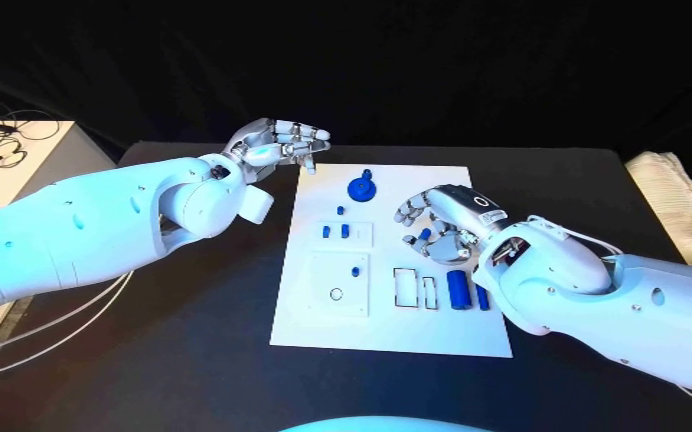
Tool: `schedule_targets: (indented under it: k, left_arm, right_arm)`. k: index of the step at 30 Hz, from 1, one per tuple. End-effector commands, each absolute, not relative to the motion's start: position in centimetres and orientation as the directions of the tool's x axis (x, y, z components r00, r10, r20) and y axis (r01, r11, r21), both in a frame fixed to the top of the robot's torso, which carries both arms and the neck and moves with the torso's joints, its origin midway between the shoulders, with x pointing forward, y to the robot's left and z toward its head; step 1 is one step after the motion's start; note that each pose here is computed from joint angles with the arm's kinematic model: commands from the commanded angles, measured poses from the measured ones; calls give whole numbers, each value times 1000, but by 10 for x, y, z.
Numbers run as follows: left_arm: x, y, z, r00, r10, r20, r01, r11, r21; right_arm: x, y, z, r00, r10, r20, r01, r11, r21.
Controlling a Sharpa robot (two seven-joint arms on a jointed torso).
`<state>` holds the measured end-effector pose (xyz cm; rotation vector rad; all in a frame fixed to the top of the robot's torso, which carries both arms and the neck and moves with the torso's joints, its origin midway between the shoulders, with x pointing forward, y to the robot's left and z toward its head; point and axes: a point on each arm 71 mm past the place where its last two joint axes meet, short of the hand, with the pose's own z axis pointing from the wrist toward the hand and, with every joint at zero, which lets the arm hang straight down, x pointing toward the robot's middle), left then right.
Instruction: Assemble the parts on the task board
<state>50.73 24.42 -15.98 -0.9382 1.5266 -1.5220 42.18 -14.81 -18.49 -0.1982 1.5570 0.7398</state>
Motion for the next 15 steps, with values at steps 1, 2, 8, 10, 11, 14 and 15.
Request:
schedule_targets:
  k: [1,2,8,10,11,14,15]
  left_arm:
    - [506,242,-159,-448,-894,-9,22,-1,-1000]
    - [506,242,-159,-448,-894,-9,22,-1,-1000]
    - [506,242,-159,-451,-892,-7,21,-3,-1000]
    - [506,242,-159,-452,-892,-7,21,-3,-1000]
    - [506,241,-159,-452,-892,-7,21,-3,-1000]
    - [506,241,-159,-453,-891,-6,21,-3,-1000]
    - [506,241,-159,-453,-891,-6,21,-4,-1000]
  right_arm:
    - [427,-158,-184,-245,284,-927,-518,770,372]
    - [429,-162,-183,-243,274,-931,-514,777,363]
    - [441,-179,-180,-231,203,-952,-501,813,295]
    - [444,-181,-181,-223,172,-960,-504,822,264]
    - [444,-181,-181,-221,164,-961,-505,824,257]
    - [447,-180,-182,-215,132,-968,-509,830,226]
    - [448,-180,-183,-215,122,-969,-510,832,218]
